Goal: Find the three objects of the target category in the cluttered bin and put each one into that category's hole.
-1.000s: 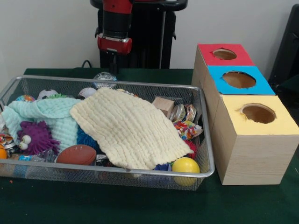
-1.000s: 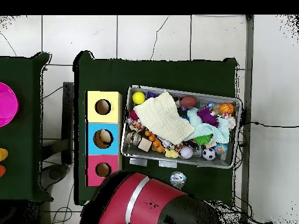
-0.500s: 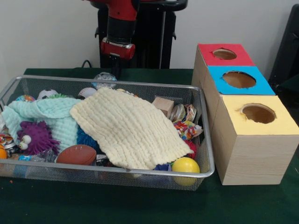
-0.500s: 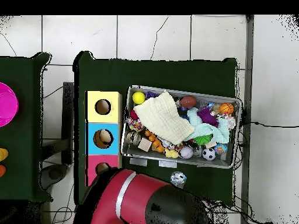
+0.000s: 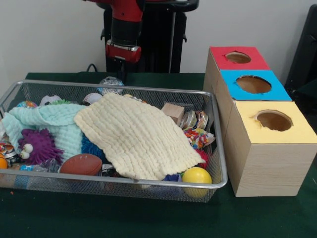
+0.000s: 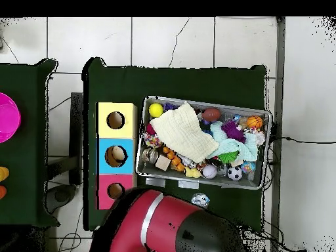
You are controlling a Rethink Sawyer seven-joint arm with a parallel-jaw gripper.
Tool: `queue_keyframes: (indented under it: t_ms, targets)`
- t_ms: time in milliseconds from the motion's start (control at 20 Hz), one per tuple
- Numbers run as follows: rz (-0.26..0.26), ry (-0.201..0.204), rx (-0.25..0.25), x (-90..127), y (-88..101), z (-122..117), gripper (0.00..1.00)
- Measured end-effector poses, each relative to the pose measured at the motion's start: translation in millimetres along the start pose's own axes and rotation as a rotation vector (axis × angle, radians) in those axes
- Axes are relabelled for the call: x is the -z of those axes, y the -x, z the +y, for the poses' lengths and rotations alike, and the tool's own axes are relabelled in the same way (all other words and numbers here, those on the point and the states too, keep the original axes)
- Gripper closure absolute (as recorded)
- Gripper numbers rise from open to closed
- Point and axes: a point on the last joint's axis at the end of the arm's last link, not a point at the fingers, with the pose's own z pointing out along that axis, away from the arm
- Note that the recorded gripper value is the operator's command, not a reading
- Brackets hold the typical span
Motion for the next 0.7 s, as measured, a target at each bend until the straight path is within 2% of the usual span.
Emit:
queue_keyframes:
  t_ms: [450,700]
  targets:
    - [0.009,0.04,0.014,-0.4,1.0,-6.4,1.0]
    - [0.016,0.068,0.042,-0.8,1.9,-10.2,1.0]
